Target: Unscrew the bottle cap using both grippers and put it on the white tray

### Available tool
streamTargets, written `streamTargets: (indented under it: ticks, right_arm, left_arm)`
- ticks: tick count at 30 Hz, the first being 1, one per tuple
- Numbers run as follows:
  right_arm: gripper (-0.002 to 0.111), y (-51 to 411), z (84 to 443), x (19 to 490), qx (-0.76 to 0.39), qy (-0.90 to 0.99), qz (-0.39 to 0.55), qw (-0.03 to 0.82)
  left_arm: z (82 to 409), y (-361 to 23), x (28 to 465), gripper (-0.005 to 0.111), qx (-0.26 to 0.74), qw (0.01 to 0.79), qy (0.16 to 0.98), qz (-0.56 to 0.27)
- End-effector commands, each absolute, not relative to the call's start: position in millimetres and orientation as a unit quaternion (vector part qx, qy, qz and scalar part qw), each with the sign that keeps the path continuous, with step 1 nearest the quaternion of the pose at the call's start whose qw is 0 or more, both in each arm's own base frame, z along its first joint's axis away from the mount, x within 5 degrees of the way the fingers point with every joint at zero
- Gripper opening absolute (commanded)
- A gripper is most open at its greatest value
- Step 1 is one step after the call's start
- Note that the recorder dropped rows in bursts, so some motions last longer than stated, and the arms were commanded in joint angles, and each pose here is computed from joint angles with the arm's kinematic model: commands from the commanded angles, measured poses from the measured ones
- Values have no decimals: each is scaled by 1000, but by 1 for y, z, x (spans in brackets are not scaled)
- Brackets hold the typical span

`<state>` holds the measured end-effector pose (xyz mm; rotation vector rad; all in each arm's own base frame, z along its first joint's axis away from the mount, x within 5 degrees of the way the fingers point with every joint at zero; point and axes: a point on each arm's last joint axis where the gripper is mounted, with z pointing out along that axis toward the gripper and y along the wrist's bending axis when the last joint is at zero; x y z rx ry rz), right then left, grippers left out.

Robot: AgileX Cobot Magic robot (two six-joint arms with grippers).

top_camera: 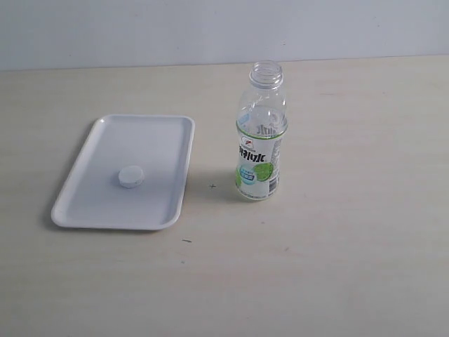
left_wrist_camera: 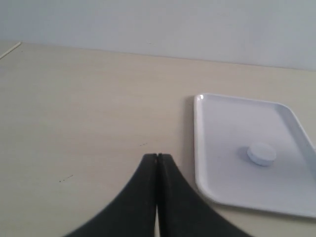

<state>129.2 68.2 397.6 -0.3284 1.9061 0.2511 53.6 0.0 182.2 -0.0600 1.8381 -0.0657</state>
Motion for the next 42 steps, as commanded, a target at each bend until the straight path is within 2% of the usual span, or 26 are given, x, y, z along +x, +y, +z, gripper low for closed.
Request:
streamTargets:
  ticks: [1,34,38,42]
  right_arm:
    - [0,67,397,129,-139,807,105,565]
    - [0,66,397,131,-140,809,92,564]
    - [0,53,381,133,-102,804,90,579]
    - [0,24,344,133,-20,796,60,602]
  left_arm:
    - [181,-4,53,0,-4,605,795,-51]
    - [181,-5,53,0,6,604,795,-57]
    - [181,-5,53,0,6,604,795,-57]
    - [181,-5,53,0,6,604,795,-57]
